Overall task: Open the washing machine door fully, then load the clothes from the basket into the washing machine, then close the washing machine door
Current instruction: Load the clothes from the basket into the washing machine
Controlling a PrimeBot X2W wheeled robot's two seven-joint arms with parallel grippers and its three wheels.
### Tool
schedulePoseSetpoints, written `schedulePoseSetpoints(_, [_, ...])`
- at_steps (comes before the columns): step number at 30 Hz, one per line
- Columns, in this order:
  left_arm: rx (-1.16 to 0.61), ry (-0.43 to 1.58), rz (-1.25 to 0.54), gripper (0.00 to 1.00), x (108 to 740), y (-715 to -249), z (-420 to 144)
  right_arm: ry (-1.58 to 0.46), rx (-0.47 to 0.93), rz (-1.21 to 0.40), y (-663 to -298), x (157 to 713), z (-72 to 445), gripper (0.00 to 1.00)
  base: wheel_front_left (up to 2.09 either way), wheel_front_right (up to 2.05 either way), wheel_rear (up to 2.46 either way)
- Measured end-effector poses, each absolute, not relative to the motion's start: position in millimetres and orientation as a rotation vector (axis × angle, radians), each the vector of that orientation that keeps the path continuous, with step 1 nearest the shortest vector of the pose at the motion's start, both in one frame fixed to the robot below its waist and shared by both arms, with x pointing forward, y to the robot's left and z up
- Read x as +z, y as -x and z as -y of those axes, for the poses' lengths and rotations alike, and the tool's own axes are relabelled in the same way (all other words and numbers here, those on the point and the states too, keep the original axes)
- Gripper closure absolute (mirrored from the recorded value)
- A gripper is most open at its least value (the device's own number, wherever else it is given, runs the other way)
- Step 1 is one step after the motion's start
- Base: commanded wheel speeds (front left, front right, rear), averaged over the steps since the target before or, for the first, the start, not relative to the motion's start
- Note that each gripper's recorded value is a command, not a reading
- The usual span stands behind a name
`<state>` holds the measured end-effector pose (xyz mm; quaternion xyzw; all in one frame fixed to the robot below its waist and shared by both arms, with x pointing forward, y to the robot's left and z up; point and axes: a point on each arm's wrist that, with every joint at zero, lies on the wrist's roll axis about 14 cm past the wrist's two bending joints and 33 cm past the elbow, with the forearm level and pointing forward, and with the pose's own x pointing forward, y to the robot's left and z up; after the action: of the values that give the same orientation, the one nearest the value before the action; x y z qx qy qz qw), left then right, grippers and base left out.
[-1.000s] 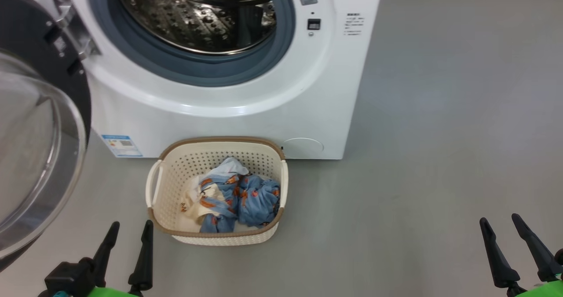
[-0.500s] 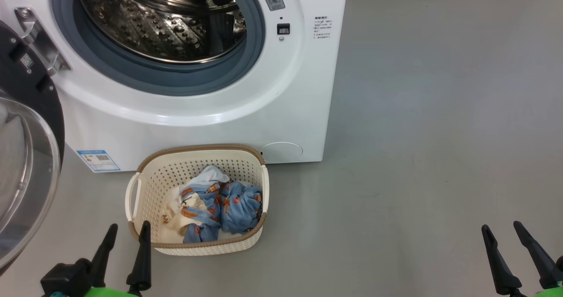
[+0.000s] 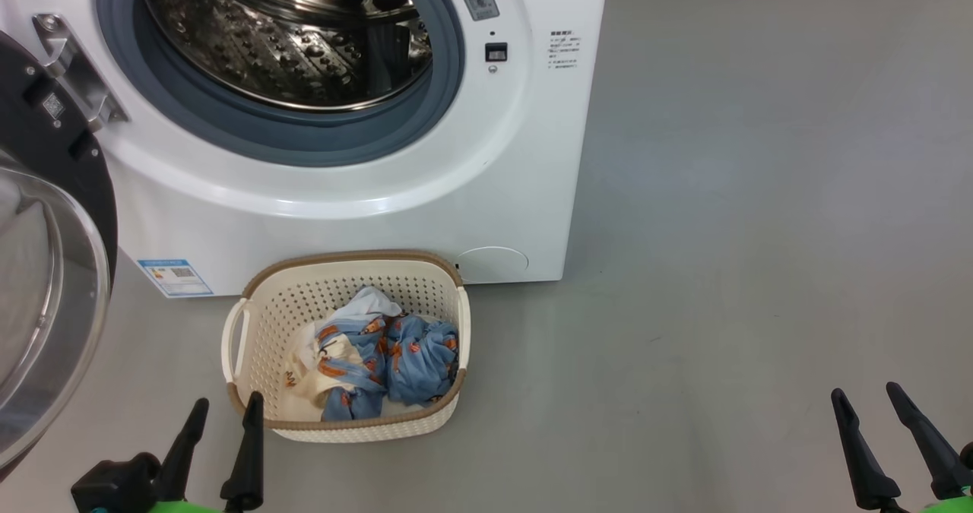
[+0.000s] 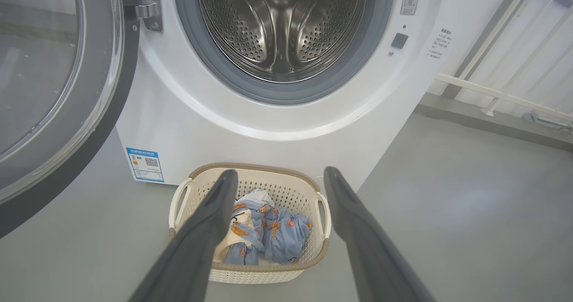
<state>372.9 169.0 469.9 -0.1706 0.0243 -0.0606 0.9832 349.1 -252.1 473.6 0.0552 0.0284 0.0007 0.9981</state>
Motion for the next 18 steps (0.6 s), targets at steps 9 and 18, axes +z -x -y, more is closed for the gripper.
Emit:
schedulePoseSetpoints(9, [-0.122, 0.348, -0.064, 0.0, 465, -376, -168, -0.112, 0.003, -0.08, -352, 466, 251, 0.0, 1.0, -1.82, 0.82])
schedulePoseSetpoints(18, [-0.134, 0.315, -0.051, 0.0, 468, -384, -166, -0.116, 0.007, -0.089, -357, 462, 248, 0.0, 1.08, -1.27, 0.19])
